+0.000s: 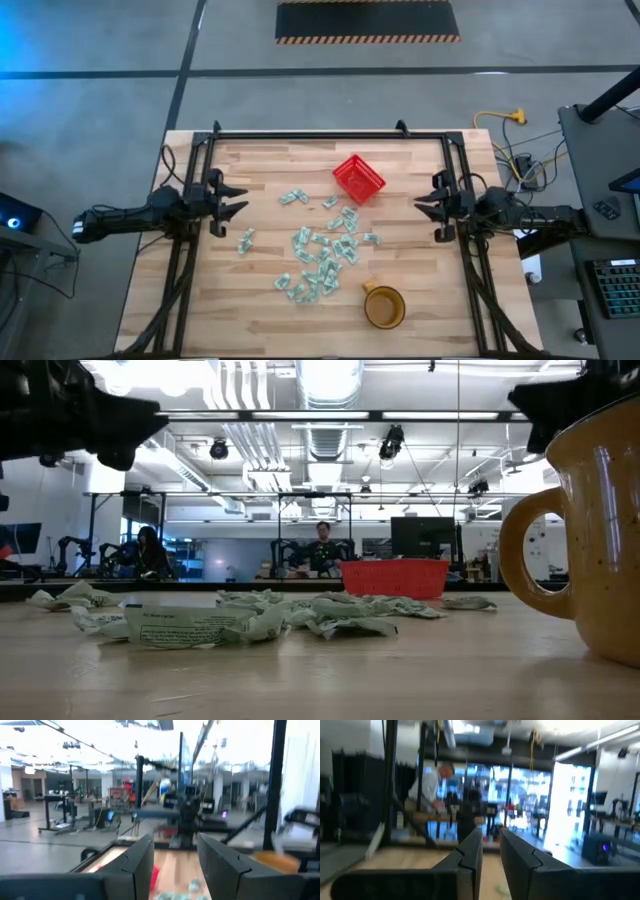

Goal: Pick and place Stevia / Truvia into bins
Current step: Put the stevia packet into the red basket

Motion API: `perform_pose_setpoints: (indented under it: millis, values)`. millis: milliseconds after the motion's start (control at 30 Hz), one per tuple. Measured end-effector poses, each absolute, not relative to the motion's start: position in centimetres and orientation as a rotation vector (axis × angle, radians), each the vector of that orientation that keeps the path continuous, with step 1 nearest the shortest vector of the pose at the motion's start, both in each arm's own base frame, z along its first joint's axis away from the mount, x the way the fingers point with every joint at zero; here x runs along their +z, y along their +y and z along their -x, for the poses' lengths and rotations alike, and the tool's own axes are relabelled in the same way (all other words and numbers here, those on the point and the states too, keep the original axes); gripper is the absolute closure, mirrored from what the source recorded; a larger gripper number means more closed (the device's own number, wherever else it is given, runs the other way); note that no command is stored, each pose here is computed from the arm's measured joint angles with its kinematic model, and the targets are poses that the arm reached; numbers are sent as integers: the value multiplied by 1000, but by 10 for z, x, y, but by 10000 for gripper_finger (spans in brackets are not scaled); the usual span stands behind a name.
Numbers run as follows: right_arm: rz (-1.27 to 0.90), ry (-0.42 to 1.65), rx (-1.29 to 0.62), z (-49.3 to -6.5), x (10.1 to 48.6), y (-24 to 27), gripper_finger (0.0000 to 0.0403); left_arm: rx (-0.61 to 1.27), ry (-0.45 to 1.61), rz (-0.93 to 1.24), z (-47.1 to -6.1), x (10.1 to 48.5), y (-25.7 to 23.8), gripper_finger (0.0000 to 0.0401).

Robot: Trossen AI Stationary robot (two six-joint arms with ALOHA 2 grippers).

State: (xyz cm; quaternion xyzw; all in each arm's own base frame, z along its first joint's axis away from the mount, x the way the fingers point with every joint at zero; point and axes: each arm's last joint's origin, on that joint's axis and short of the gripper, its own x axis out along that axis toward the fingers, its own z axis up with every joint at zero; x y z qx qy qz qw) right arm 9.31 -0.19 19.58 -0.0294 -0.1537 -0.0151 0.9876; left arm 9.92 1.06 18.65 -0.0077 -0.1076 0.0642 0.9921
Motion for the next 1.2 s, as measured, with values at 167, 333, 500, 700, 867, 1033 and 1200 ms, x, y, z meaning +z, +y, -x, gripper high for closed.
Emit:
perform_pose_setpoints:
  millis: [167,333,500,700,867,1033,1200]
  values:
    - [90,-440,-39,-89,208,-2,346,137,-201,-46,-102,187,11,266]
    - [160,-523,-62,-89,216,-2,346,171,-248,-139,-109,194,12,266]
    - [255,-587,-96,-92,223,-2,346,215,-446,-279,-110,213,12,266]
    - [374,-620,-85,-99,226,-1,346,242,-553,-321,-112,222,13,266]
    - [322,-570,-57,-109,233,-1,346,289,-462,-335,-120,218,15,266]
    - [298,-331,-35,-129,243,-2,346,332,-239,-314,-137,215,19,266]
    - [256,-43,-83,-148,260,-5,343,328,-30,-311,-158,221,22,266]
